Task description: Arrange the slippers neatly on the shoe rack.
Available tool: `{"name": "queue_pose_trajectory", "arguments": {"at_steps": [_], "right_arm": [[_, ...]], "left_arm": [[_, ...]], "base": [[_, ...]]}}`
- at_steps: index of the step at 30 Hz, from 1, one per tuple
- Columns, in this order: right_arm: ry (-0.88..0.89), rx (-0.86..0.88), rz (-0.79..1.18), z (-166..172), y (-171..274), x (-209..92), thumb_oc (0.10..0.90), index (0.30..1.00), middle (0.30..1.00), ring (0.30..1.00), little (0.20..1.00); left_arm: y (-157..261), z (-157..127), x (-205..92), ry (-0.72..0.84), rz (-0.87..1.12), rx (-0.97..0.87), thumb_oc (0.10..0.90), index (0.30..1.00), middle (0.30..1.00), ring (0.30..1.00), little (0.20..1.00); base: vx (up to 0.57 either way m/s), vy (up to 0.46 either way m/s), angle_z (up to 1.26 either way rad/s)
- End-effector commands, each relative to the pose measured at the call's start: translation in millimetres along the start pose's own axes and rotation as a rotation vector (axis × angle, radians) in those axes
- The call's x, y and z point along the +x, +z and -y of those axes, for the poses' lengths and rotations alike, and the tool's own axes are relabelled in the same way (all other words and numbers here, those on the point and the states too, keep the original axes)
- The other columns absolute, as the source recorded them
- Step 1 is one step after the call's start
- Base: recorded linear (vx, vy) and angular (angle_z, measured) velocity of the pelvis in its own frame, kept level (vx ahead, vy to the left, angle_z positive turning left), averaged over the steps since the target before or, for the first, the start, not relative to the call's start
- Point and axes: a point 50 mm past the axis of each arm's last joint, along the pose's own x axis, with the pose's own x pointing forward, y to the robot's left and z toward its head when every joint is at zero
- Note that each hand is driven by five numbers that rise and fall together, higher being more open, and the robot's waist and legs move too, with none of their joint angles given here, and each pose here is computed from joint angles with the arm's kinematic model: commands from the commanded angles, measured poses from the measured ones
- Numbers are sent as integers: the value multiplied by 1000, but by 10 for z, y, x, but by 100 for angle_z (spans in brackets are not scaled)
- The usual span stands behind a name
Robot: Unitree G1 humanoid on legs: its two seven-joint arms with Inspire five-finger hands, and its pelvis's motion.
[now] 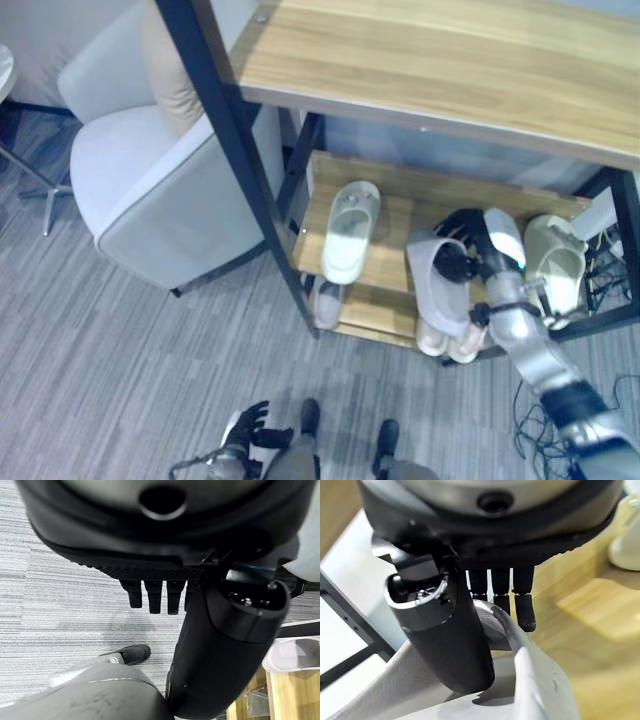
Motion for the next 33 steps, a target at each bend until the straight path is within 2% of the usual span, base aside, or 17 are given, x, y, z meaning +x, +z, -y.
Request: {"name": "queue_pose_trajectory", "arguments": {"at_steps": [1, 9, 13, 22, 26, 28, 29, 30, 33], "right_arm": [[-129, 100, 243, 342, 420, 56, 400, 300, 300, 300, 300], [42, 286, 319, 154, 596, -361, 400, 300, 300, 300, 300], [225, 402, 323, -64, 667, -580, 400, 300, 300, 300, 300], [450, 438, 243, -386, 579, -836, 400, 300, 300, 300, 300], [490, 402, 216, -510, 521, -816, 400, 300, 300, 300, 300], [459, 322, 272, -523, 596, -570, 400, 300, 300, 300, 300], [457, 321, 275, -525, 601, -558, 400, 300, 300, 300, 300], [410, 287, 314, -488, 669, -388, 400, 300, 300, 300, 300], [339, 244, 338, -428, 719, -208, 400, 300, 300, 300, 300]], "left_arm": [[-450, 159, -147, -69, -154, 88, 800, 900, 900, 900, 900], [-424, 244, -146, -95, -143, 76, 800, 900, 900, 900, 900], [-372, 304, -134, -118, -125, 75, 800, 900, 900, 900, 900], [-319, 336, -120, -135, -103, 92, 800, 900, 900, 900, 900], [-251, 327, -96, -130, -78, 98, 800, 900, 900, 900, 900], [10, 275, -12, -105, 7, 107, 800, 900, 900, 900, 900], [23, 270, -7, -103, 9, 106, 800, 900, 900, 900, 900], [179, 242, 33, -89, 59, 111, 800, 900, 900, 900, 900], [278, 238, 52, -82, 92, 100, 800, 900, 900, 900, 900]], "base": [[-27, 11, -7], [-22, 2, -14], [-9, -5, -14], [-5, -5, 0], [-75, -16, -4], [-356, -26, 7], [-426, -55, 6], [-273, -59, 4], [-190, -44, 9]]}}
